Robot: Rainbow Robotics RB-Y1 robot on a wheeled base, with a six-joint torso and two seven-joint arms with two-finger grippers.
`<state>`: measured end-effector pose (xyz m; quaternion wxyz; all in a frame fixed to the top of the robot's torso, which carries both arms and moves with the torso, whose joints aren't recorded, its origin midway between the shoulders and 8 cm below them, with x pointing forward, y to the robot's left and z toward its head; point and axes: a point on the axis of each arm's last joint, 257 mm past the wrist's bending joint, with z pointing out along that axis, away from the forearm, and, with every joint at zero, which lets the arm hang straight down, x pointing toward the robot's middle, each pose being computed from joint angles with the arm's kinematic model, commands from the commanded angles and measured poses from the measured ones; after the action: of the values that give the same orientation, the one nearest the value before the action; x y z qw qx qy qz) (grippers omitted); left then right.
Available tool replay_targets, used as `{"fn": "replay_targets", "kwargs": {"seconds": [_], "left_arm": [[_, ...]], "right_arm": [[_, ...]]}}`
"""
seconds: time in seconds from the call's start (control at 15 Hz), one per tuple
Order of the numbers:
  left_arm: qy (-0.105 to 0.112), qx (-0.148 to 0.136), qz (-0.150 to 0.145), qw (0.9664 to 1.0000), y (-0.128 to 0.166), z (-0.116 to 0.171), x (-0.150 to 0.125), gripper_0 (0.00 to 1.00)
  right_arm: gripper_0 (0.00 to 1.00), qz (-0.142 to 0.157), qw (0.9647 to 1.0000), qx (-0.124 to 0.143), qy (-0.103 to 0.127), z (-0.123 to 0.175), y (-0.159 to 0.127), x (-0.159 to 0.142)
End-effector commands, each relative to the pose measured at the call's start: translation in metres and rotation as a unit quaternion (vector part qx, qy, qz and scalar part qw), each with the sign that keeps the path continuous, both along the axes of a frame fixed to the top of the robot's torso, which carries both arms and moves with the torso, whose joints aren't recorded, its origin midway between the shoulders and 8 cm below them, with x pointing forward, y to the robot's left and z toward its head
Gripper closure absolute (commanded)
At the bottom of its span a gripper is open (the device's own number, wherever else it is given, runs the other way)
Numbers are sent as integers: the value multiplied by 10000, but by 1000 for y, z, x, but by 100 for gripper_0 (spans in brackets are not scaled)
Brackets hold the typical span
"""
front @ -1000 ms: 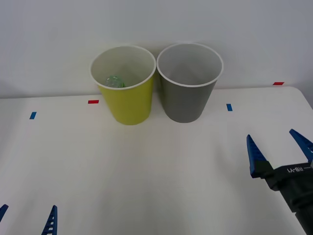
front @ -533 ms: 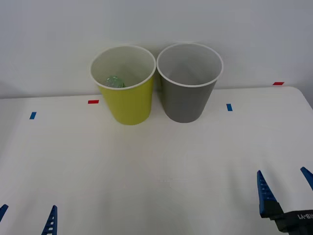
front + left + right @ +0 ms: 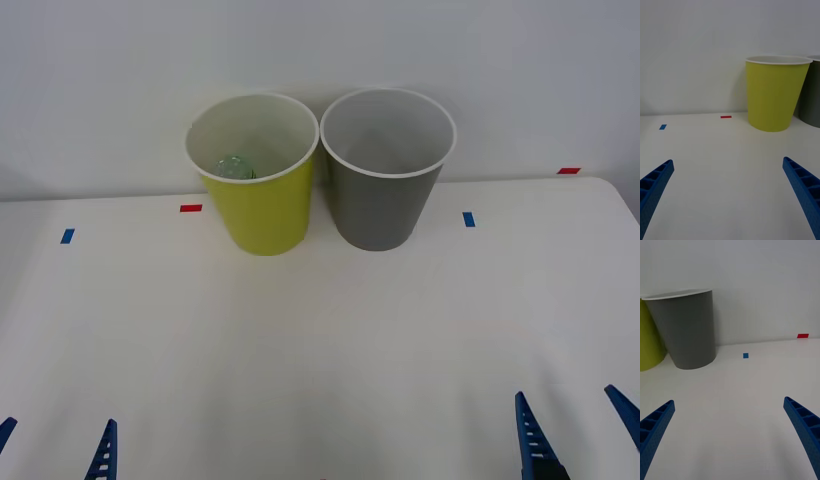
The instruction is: Put cans in the gray bin and PET bottles in the light green bin.
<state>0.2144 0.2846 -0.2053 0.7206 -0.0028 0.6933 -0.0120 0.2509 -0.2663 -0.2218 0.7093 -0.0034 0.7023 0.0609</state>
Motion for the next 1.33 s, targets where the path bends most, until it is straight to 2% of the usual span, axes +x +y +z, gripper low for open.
{"fn": "replay_targets", "kwargs": {"seconds": [0.07,1.33], "left_arm": [[0,0,0,10000,0,0,0,0],[0,0,0,10000,0,0,0,0]], "right_arm": [[0,7,10000,39,63,-4,3,-5],[0,7,10000,39,63,-4,3,-5]]}}
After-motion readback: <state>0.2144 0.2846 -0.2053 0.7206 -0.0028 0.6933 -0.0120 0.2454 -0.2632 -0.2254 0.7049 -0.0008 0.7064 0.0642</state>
